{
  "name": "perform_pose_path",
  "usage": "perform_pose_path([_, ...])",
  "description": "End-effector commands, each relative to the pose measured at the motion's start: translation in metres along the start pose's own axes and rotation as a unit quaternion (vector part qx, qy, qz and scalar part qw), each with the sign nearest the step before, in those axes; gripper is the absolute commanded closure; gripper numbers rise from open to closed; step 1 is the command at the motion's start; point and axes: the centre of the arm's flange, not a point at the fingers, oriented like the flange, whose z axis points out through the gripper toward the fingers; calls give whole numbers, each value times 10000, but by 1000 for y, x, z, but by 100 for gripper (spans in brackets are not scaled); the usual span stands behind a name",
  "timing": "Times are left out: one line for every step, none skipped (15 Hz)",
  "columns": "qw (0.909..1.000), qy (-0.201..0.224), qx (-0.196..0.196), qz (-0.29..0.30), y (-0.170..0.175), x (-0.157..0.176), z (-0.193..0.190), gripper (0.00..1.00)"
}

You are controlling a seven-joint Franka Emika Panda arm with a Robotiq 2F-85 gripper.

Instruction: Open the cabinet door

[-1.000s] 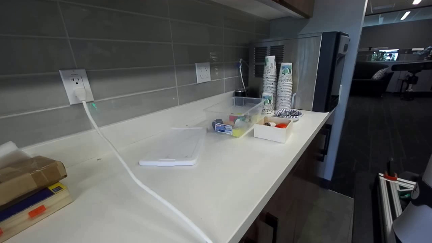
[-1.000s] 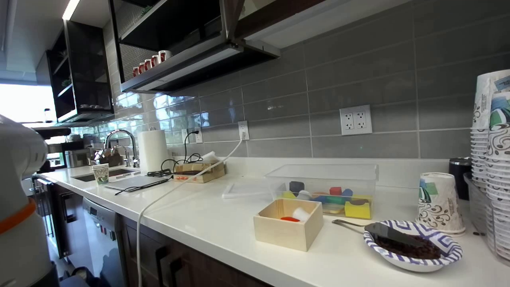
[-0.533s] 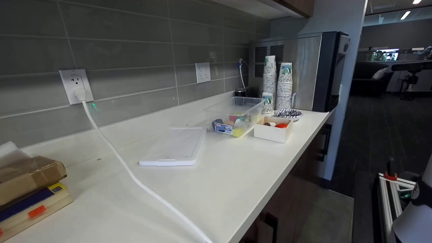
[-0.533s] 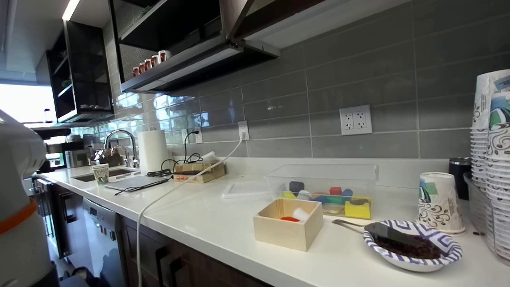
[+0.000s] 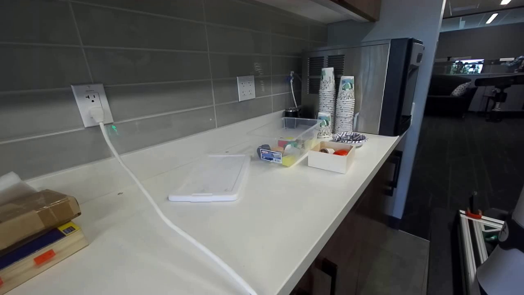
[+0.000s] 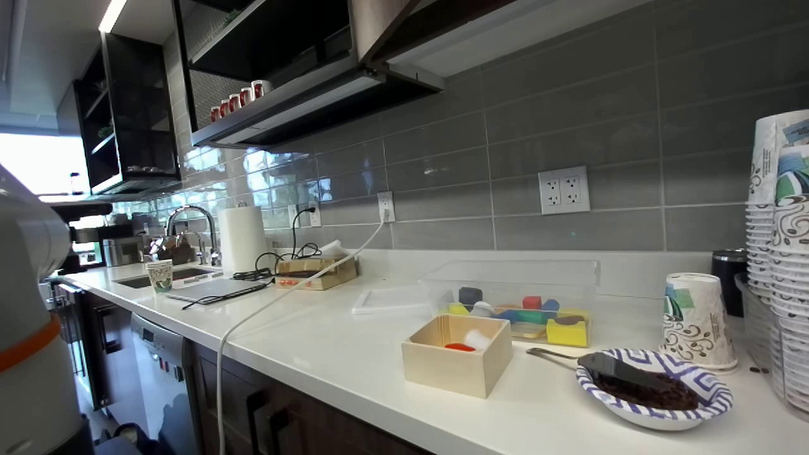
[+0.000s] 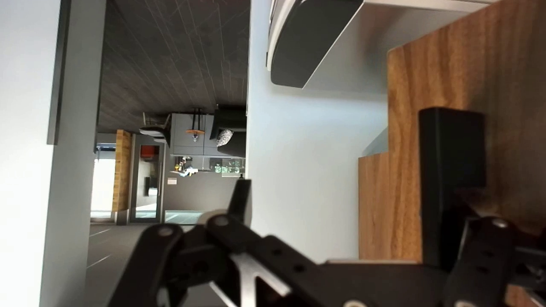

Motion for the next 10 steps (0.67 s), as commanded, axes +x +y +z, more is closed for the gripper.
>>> perform_pose_path([9998, 138, 146, 69, -21, 37, 9, 0])
perform_pose_path([9997, 141, 189, 65, -27, 39, 10, 0])
perform_pose_path([9996, 141, 227, 66, -34, 40, 11, 0])
perform_pose_path([9995, 147, 257, 59, -41, 42, 11, 0])
perform_pose_path([9994, 200, 284, 65, -48, 46, 10, 0])
perform_pose_path([9991, 242, 333, 60, -54, 51, 8, 0])
perform_pose_path([9990, 264, 369, 62, -60, 55, 5, 0])
perform_pose_path([9987, 281, 411, 75, -65, 59, 4, 0])
perform_pose_path([9985, 303, 447, 75, -70, 62, 2, 0])
perform_pose_path([9984, 318, 469, 70, -74, 65, 1, 0])
